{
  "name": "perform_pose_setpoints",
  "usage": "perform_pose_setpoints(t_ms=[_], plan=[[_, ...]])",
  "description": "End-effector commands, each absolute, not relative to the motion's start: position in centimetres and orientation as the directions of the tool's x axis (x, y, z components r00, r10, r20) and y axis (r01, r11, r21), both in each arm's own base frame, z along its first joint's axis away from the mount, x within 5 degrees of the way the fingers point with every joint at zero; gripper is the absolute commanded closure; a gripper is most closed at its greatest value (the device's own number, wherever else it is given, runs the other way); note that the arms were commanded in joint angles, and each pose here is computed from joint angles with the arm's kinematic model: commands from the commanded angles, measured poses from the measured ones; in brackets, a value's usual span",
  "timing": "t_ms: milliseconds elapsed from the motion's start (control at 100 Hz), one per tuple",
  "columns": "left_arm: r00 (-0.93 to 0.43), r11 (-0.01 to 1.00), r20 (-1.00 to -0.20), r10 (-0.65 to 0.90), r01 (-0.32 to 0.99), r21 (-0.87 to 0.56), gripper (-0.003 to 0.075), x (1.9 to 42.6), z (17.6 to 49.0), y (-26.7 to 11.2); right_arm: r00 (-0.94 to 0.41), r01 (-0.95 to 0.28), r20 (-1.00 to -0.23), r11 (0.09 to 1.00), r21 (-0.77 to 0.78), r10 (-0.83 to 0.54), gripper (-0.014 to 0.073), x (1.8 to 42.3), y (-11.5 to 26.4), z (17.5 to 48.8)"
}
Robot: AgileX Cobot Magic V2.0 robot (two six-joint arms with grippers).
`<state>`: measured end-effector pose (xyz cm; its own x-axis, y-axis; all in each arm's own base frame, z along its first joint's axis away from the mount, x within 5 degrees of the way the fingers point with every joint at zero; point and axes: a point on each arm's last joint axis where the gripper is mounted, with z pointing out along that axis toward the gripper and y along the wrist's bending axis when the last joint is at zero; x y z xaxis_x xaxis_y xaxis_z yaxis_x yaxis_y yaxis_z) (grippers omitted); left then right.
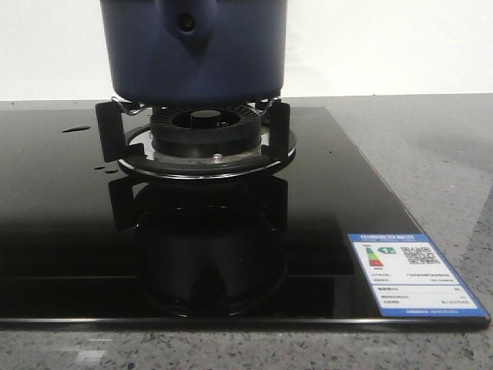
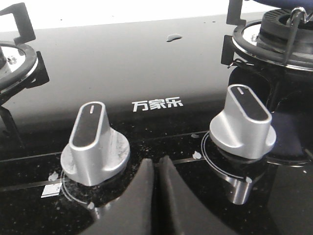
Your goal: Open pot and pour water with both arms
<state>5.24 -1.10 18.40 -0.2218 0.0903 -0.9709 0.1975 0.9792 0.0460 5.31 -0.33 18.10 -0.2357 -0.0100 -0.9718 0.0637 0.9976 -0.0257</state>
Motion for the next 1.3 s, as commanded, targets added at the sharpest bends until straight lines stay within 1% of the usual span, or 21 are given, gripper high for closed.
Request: perform_pose_setpoints(t_ms=[0,810,880,940,990,1030,1080,1140,1230,1290], plan=[[-0.193,0.982,-0.979,0.068,0.188,0.031,0.0739,5.3,17.7,-1.1,-0.237,0.070,-0.971,0.997,-0.041,-0.023,0.0669,5.3,-0.4,17.4],[-0.191,0.981,-0.978,0.081,0.187,0.045,0.0739,5.3,17.7,-1.0,-0.237,0.070,-0.971,0.997,-0.041,-0.023,0.0669,5.3,-0.4,17.4],[-0.185,0.981,-0.979,0.080,0.186,0.045,0.0739,5.3,17.8,-1.0,-0.198,0.073,-0.980,0.996,-0.043,-0.028,0.0669,5.4,-0.4,17.8],[-0.173,0.982,-0.982,0.078,0.185,0.045,0.0739,5.3,17.9,-1.0,-0.114,0.077,-0.993,0.997,-0.031,-0.022,0.0669,5.5,-0.4,18.5],[-0.159,0.982,-0.984,0.075,0.183,0.045,0.0739,5.3,18.0,-1.0,-0.034,0.078,-0.999,0.997,0.022,0.025,0.0669,5.6,-0.4,19.2],[-0.143,0.983,-0.987,0.067,0.181,0.040,0.0739,5.4,18.2,-1.0,0.027,0.075,-0.994,0.992,0.105,0.103,0.0669,5.6,-0.4,19.7],[-0.124,0.983,-0.991,0.053,0.180,0.030,0.0739,5.4,18.4,-1.0,0.085,0.069,-0.975,0.975,0.212,0.206,0.0669,5.6,-0.5,20.2],[-0.085,0.984,-0.995,0.046,0.175,0.031,0.0739,5.4,18.7,-1.0,0.135,0.059,-0.934,0.939,0.340,0.330,0.0669,5.5,-0.6,20.5],[-0.001,0.986,-1.000,-0.013,0.167,-0.013,0.0739,5.5,19.6,-1.0,0.147,0.038,-0.851,0.857,0.514,0.504,0.0669,5.5,-0.7,20.5],[0.053,0.983,-0.995,-0.091,0.164,-0.081,0.0739,5.5,20.2,-0.9,0.138,0.029,-0.812,0.818,0.575,0.567,0.0669,5.5,-0.6,20.4]])
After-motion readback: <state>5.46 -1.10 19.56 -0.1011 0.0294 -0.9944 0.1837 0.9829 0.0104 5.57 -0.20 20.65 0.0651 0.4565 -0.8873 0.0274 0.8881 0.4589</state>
